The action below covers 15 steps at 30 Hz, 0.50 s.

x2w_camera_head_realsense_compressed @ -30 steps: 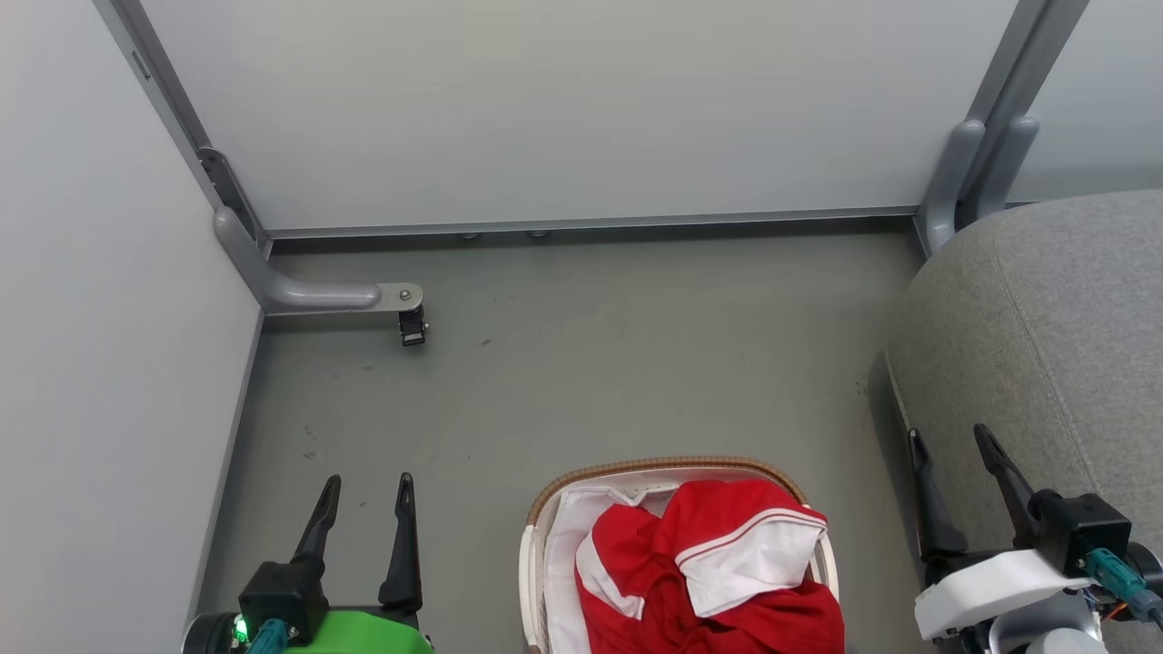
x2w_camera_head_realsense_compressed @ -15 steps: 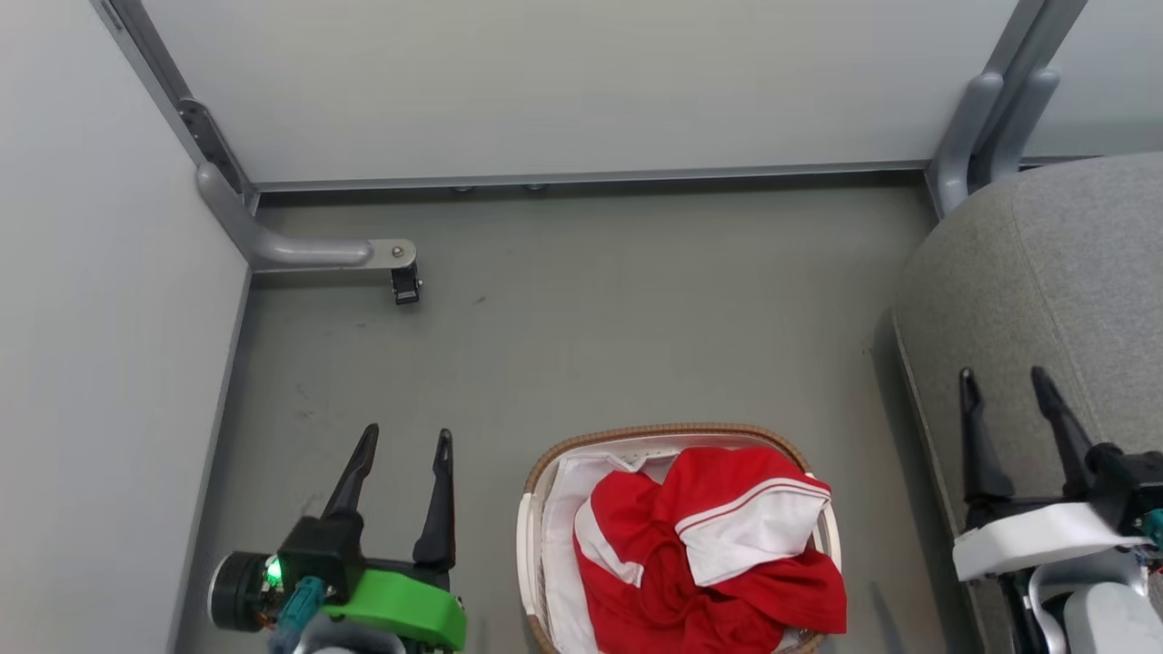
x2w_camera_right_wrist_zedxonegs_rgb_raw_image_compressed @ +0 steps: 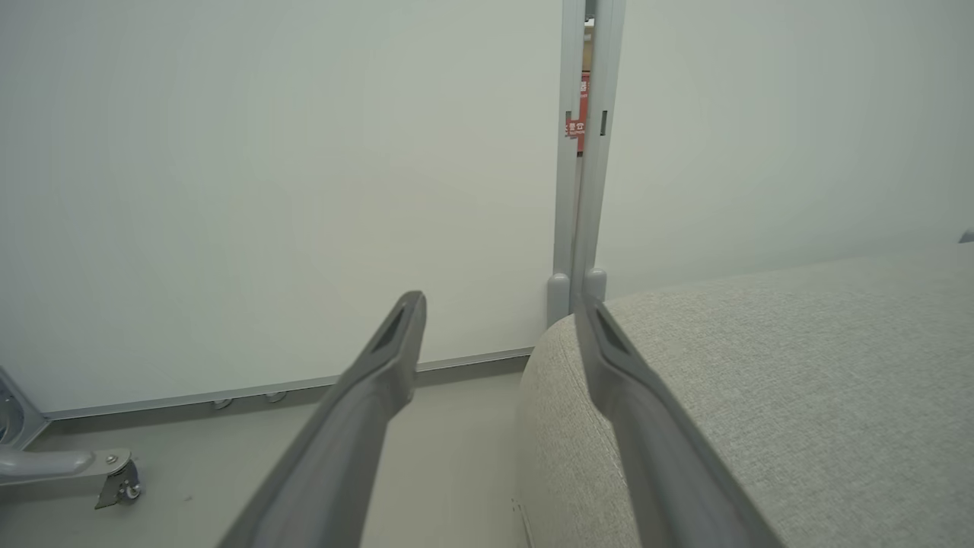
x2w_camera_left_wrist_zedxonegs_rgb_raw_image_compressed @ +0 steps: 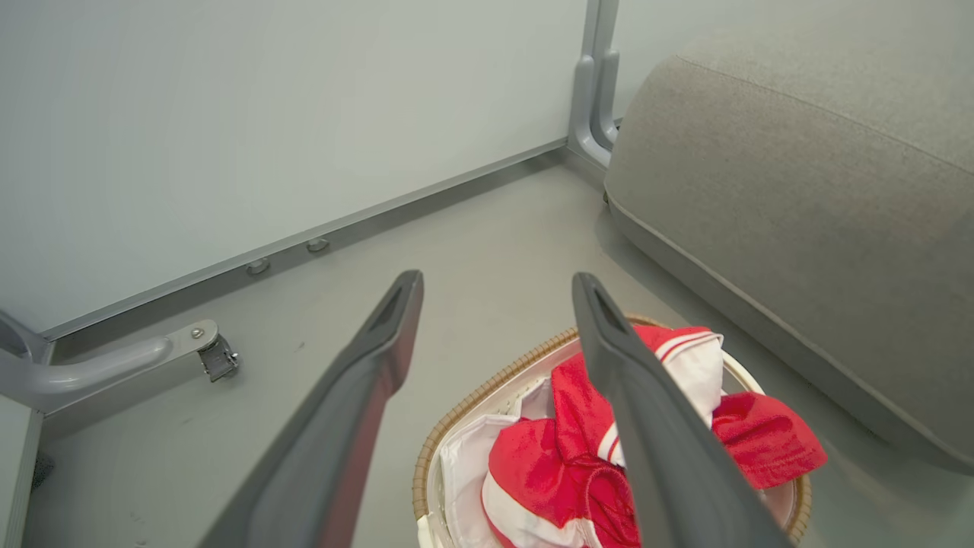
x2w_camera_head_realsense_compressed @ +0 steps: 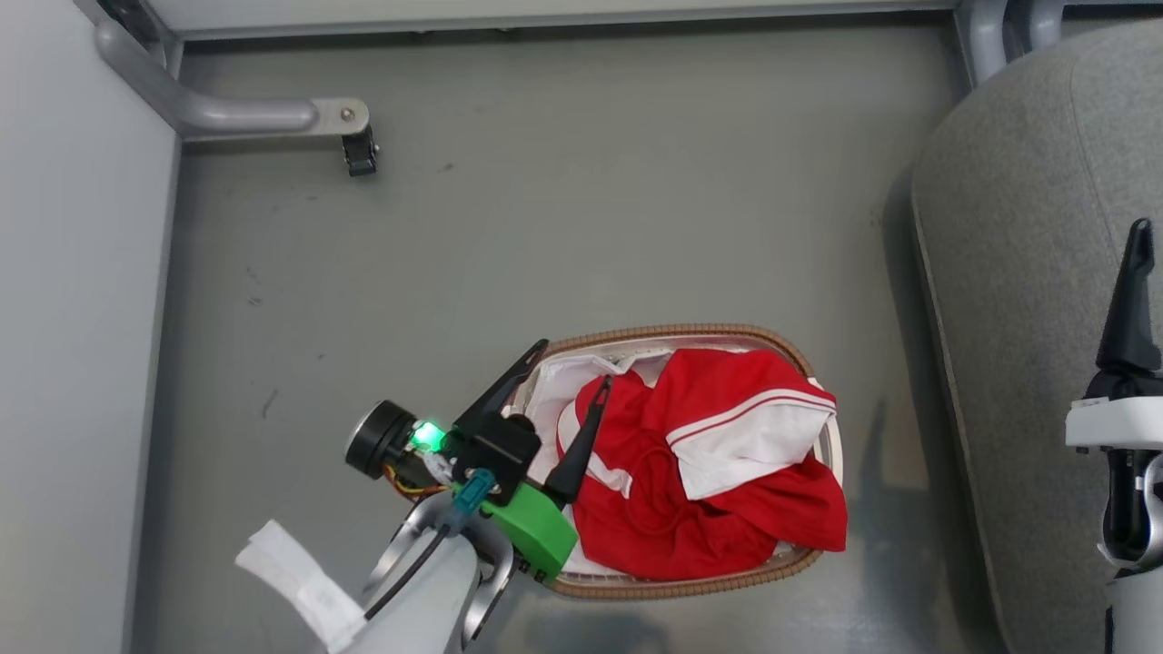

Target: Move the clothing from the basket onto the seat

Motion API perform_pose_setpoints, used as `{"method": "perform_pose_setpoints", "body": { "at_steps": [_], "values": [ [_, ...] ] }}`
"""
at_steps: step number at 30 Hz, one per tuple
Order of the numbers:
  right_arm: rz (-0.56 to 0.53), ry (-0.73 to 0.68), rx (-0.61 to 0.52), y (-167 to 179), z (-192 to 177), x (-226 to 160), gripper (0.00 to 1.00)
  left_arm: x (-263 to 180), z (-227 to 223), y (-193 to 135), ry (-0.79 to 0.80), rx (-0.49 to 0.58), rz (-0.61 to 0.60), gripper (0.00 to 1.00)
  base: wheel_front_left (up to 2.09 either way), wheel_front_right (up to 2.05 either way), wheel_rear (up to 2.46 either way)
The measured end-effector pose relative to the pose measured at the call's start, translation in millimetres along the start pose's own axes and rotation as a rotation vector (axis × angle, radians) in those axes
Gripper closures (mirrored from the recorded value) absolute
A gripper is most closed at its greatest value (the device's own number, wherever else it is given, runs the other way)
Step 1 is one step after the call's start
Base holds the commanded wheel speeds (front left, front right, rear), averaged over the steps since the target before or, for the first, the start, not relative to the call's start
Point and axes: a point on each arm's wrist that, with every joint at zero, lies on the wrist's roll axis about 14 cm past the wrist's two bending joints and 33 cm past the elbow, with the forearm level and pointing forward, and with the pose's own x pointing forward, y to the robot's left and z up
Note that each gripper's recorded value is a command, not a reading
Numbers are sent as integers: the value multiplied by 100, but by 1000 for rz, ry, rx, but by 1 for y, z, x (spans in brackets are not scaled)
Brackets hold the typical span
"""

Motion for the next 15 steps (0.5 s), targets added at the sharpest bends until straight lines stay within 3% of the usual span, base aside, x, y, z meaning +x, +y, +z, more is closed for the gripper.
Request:
{"method": "perform_pose_setpoints", "body": {
  "at_steps": [10, 15],
  "values": [
    [-16, 15, -30, -5, -32, 30, 0, 43, -85, -54, 223, 111, -345, 0, 0, 0, 0],
    [-9, 21, -31, -3, -49, 43, 0, 53, -132, -61, 328, 146, -453, 0, 0, 0, 0]
  ]
}}
